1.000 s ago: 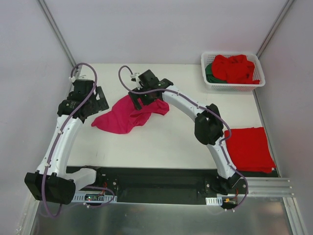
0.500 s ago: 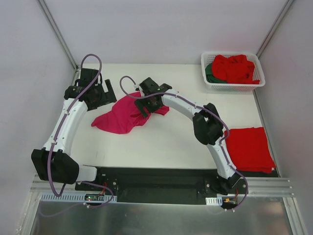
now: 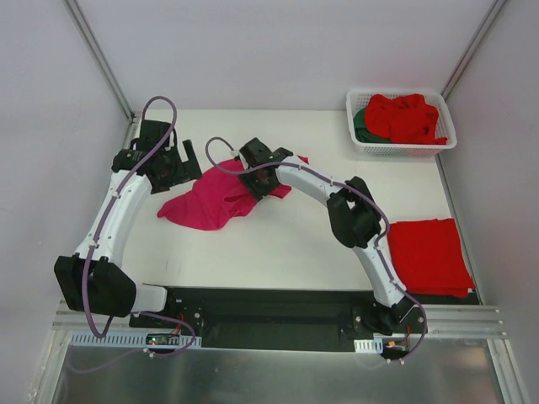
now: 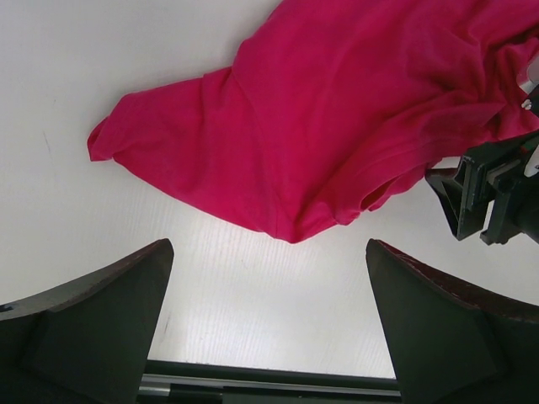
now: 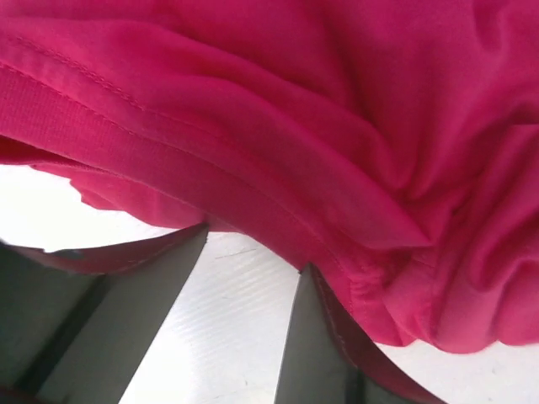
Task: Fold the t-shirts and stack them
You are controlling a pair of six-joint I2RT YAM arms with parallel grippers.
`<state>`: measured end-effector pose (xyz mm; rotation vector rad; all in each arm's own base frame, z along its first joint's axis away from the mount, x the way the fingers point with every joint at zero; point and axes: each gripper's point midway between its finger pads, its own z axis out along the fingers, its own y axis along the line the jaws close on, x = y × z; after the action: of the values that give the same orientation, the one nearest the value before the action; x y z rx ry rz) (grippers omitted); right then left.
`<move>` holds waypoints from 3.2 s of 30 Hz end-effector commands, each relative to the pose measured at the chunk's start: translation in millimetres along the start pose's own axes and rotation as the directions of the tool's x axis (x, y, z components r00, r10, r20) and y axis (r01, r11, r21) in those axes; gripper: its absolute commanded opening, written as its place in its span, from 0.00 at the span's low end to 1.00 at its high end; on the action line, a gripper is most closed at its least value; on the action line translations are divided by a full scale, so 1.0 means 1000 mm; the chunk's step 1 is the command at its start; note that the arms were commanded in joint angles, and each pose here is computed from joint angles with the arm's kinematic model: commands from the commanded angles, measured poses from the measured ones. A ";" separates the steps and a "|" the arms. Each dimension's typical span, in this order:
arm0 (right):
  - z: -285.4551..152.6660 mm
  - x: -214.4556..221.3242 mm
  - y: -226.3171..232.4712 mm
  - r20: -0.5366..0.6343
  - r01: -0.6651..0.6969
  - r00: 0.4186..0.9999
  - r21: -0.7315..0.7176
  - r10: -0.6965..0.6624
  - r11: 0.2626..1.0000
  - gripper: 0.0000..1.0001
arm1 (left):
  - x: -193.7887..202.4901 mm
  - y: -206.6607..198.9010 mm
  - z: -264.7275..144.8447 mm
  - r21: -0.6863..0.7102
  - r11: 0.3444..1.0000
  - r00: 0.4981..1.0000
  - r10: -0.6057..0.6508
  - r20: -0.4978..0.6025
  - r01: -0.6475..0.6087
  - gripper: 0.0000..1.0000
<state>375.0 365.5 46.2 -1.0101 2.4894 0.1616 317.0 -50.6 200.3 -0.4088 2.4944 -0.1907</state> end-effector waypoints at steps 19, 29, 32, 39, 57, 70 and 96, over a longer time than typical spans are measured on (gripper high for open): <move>-0.022 -0.027 -0.031 0.142 0.012 0.989 0.255 -0.049 0.967 0.52 | 0.033 -0.034 0.011 0.028 0.997 0.996 0.074 -0.044 -0.073 0.99; -0.012 -0.019 -0.037 0.117 0.022 0.991 0.323 -0.063 0.946 0.40 | 0.040 -0.039 0.017 0.021 0.996 0.994 0.090 -0.058 -0.088 0.99; -0.011 -0.016 -0.038 0.108 0.029 0.992 0.328 -0.068 0.944 0.05 | 0.041 -0.040 0.019 0.020 0.996 0.994 0.091 -0.059 -0.090 0.99; -0.037 -0.002 -0.062 0.078 0.042 0.993 0.434 -0.084 0.900 0.01 | 0.041 -0.042 0.021 0.023 0.995 0.994 0.095 -0.061 -0.094 0.99; -0.031 0.001 -0.053 0.084 0.053 0.992 0.385 -0.093 0.922 0.71 | 0.042 -0.041 0.024 0.020 0.994 0.992 0.112 -0.066 -0.111 0.99; -0.023 0.018 -0.051 0.010 0.071 0.997 0.353 -0.079 0.933 0.68 | 0.043 -0.040 0.025 0.014 0.993 0.991 0.117 -0.067 -0.116 0.99; -0.136 0.035 -0.108 -0.036 0.059 0.998 0.582 -0.047 0.811 0.01 | 0.042 -0.036 0.027 -0.004 0.991 0.989 0.134 -0.064 -0.135 0.99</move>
<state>382.6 268.7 59.3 -0.9429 2.4096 -0.4638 306.1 -101.1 161.8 -0.2638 2.5935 -0.1683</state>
